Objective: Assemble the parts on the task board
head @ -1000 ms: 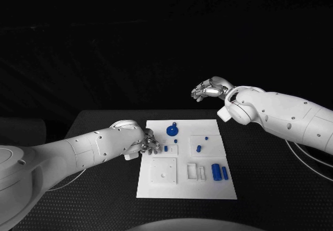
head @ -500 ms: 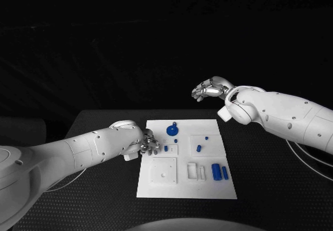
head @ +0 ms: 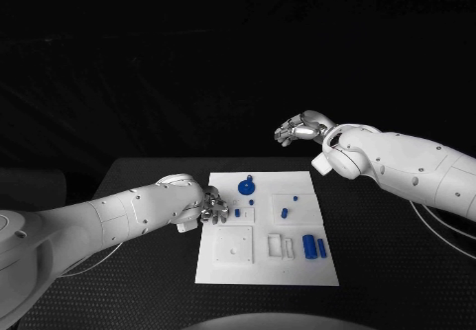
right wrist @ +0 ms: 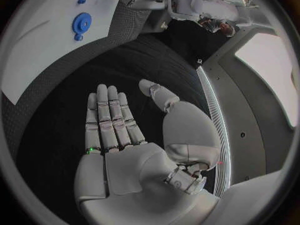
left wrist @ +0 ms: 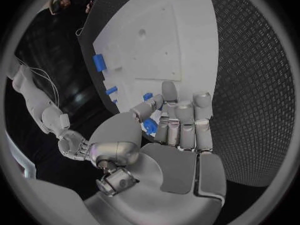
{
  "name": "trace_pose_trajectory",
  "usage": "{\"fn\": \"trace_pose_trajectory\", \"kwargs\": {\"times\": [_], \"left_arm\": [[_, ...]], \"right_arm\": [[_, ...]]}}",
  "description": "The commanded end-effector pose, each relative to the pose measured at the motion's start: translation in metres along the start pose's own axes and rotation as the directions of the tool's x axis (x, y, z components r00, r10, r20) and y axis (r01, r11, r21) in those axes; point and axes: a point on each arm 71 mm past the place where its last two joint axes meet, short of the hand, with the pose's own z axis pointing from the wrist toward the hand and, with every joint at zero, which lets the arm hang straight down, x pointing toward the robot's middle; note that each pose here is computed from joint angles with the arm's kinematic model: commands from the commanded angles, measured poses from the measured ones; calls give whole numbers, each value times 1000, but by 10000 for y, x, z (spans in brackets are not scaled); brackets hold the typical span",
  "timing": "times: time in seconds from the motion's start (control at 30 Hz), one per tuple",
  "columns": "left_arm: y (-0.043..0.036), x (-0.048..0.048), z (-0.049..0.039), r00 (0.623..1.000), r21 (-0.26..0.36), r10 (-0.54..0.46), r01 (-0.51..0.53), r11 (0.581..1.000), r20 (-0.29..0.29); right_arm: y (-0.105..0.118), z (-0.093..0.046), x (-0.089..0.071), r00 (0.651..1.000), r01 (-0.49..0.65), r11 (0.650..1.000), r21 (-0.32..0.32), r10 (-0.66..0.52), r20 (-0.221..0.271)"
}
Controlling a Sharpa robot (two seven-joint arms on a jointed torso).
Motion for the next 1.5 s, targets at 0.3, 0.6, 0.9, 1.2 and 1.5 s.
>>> {"fn": "trace_pose_trajectory", "kwargs": {"times": [0.3, 0.6, 0.9, 1.2, 1.5], "left_arm": [[17, -5, -2, 1000, -19, -3, 3, 1000, -5], [60, -11, -6, 1000, -33, 2, -3, 999, -24], [80, -19, -11, 1000, -33, -2, 1, 999, -18], [110, -138, -115, 996, 25, -4, 2, 1000, 90], [25, -321, -349, 952, 199, 51, -115, 973, 302]], "right_arm": [[3, 4, 14, 1000, -1, 1000, -2, 1, -17], [1, 4, 13, 1000, -1, 1000, -1, 1, -18], [-1, 2, 10, 1000, -1, 1000, 0, 1, -17], [-12, -6, -6, 1000, -1, 1000, -1, 1, -10], [-32, -20, -36, 1000, 0, 1000, -1, 0, 0]]}}
